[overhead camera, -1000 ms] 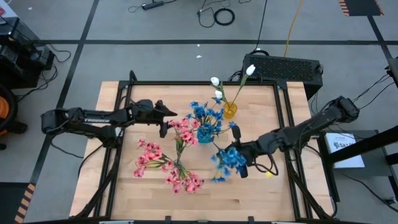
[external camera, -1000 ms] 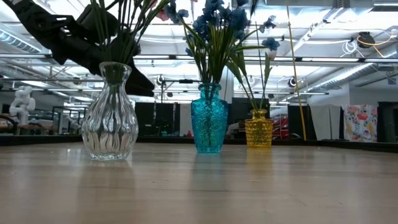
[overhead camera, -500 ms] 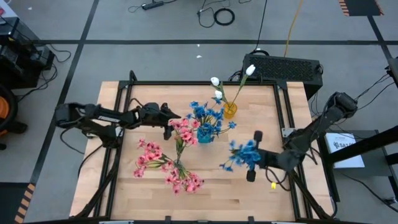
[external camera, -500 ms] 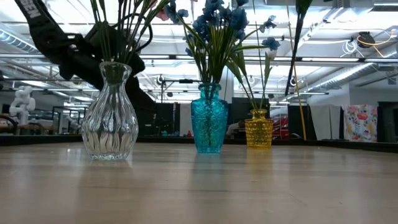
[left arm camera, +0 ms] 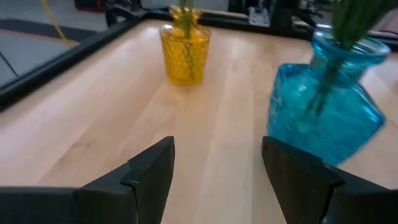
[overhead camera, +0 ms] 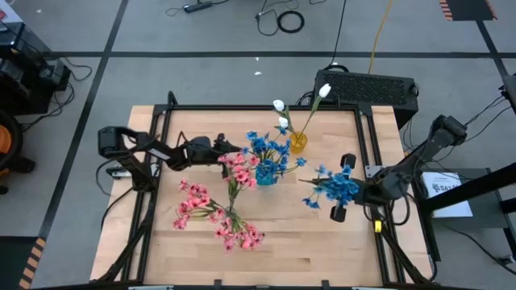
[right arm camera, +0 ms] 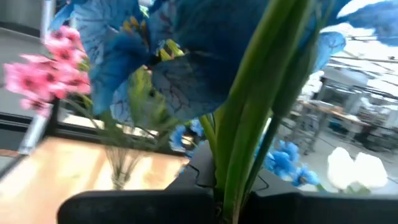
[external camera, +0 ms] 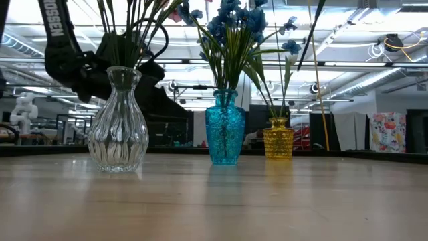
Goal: Sort flowers into vase by color
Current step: Put the blue flowers into the blue vase
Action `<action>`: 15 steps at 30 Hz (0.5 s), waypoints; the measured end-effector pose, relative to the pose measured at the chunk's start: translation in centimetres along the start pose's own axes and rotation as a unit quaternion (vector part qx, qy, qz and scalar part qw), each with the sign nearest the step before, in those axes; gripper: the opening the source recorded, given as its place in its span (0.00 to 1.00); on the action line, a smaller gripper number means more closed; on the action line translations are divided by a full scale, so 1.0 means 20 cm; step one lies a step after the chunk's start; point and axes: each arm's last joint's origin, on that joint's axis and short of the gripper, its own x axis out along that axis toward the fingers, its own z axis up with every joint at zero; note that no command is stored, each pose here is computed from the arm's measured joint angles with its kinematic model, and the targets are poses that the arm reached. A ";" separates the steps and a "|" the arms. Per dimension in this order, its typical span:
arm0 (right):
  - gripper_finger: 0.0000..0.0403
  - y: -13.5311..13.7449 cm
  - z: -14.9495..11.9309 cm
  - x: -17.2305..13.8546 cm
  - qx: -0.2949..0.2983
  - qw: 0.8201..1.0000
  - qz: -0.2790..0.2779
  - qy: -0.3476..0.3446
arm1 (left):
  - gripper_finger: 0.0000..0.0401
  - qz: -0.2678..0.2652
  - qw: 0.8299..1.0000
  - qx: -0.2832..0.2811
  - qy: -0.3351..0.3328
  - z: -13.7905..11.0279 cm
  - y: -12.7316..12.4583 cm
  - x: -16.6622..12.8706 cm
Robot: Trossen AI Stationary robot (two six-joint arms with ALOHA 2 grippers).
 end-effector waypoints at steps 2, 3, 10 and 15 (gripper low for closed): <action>0.00 -0.01 0.00 -0.01 0.006 1.000 0.014 -0.003 | 0.62 0.010 1.000 0.002 -0.006 -0.01 0.00 0.02; 0.00 -0.01 0.01 -0.01 0.009 1.000 0.018 -0.004 | 0.62 0.011 1.000 0.003 -0.009 -0.01 0.00 0.03; 0.00 0.00 -0.01 -0.01 0.004 1.000 0.021 0.004 | 0.62 0.007 1.000 0.010 -0.020 -0.02 -0.03 0.12; 0.00 0.00 -0.01 -0.01 0.012 1.000 0.021 0.004 | 0.62 0.041 0.999 0.014 -0.028 -0.01 -0.02 0.17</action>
